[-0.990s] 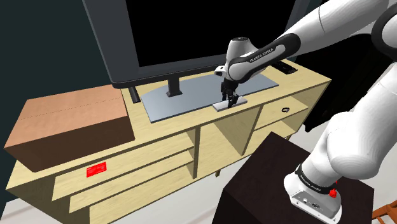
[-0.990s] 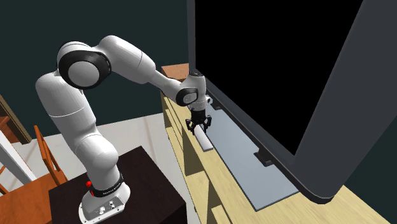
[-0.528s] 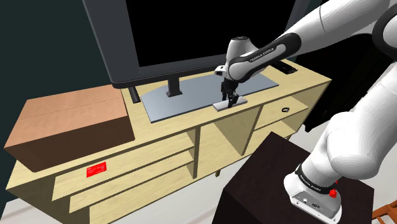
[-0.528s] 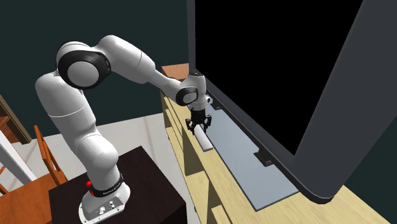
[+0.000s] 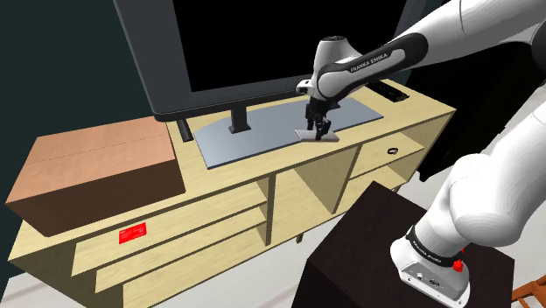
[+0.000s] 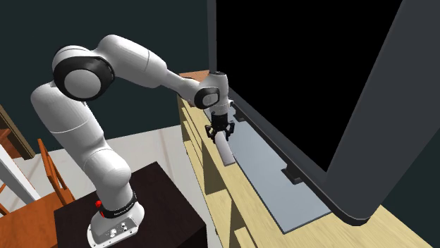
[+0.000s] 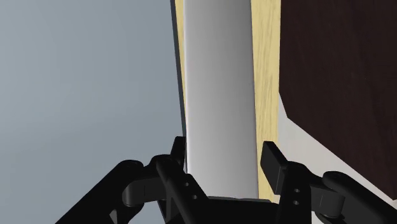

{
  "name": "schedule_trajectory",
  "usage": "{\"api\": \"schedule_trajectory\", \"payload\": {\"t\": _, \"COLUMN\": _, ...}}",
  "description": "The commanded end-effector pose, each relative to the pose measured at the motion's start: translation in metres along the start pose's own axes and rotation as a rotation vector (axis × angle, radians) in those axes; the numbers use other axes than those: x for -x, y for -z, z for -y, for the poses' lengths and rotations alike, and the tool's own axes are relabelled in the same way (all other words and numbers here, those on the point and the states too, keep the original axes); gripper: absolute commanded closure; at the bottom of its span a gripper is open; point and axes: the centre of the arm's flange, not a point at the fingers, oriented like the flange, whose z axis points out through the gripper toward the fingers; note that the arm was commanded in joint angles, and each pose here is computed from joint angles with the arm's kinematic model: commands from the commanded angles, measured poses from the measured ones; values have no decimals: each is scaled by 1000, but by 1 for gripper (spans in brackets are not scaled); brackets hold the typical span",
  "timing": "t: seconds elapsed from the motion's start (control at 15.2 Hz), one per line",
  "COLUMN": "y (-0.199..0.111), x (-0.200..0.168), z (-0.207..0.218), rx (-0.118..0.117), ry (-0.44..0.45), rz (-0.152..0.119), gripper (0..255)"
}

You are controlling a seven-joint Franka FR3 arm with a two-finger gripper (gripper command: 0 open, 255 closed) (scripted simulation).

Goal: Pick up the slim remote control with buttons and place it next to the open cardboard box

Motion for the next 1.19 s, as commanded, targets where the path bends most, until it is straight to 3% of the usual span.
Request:
{"api": "schedule_trajectory", "payload": {"t": 0.0, "y": 11, "x": 0, "z": -1, "rx": 0, "ry": 0, "rz": 0, "gripper": 255}}
{"api": "schedule_trajectory", "payload": {"t": 1.12, "y": 101, "x": 2, "z": -4, "rx": 0, "ry": 0, "rz": 0, "gripper": 255}}
